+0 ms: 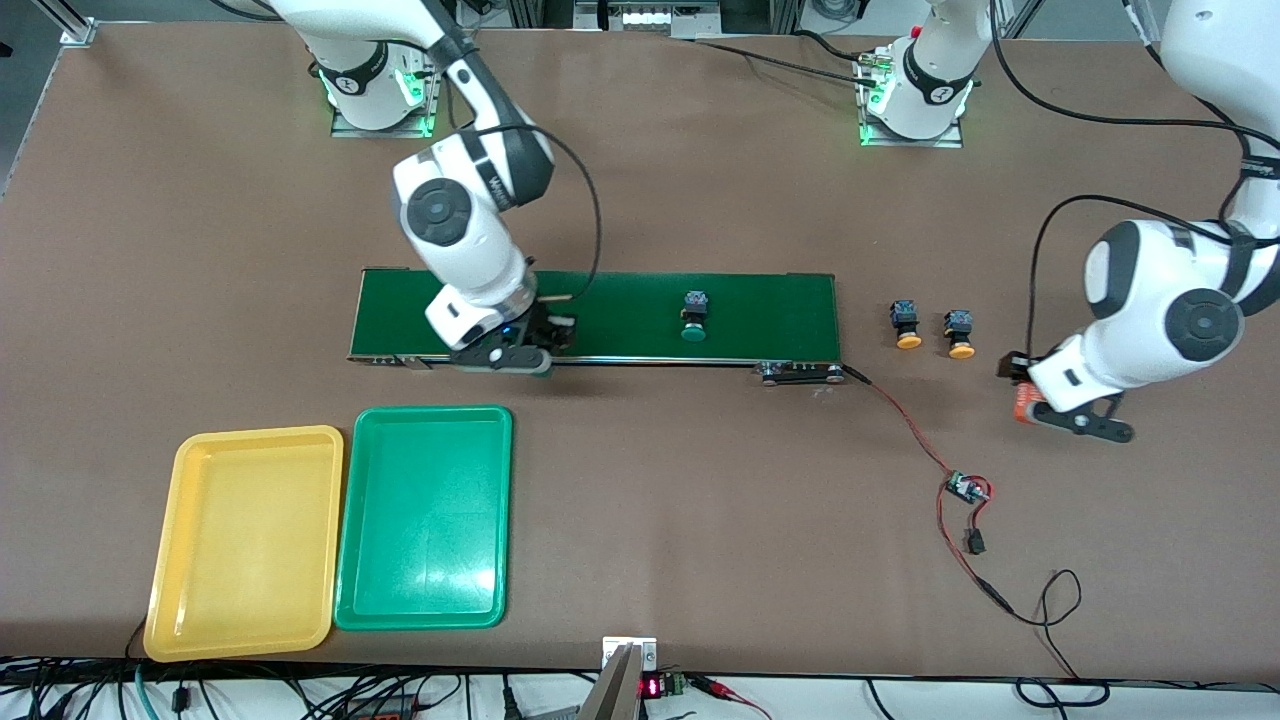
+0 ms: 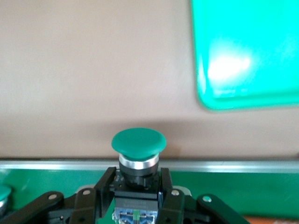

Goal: Sort buttons by color to trays
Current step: 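Lower the green button into the green tray and open the right gripper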

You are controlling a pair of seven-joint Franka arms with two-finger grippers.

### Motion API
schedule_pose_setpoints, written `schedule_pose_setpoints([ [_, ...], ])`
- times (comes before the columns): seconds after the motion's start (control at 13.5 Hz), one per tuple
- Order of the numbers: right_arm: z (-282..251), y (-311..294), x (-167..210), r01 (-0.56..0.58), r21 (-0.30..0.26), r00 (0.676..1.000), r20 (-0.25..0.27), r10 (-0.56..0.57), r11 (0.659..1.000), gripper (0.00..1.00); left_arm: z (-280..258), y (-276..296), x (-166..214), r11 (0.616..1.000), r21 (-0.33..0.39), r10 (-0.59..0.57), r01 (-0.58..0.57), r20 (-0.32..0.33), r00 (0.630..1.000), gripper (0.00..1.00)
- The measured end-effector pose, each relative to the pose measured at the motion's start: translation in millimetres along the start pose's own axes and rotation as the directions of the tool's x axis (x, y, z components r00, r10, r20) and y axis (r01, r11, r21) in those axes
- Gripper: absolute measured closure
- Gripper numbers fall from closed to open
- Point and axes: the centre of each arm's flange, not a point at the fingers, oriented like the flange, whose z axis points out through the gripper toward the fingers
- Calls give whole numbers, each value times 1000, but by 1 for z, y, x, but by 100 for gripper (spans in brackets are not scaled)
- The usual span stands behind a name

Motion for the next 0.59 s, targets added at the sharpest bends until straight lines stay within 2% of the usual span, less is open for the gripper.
schedule_pose_setpoints([
  [0.3, -16, 68, 59, 146, -67, 986, -66, -151, 987, 57, -28, 105, 22, 982, -28, 185, -185, -7, 983, 52],
  [0.59, 7, 134, 107, 206, -148, 973, -69, -218, 967, 57, -40, 217, 21, 926, -60, 374, -373, 9, 927, 52],
])
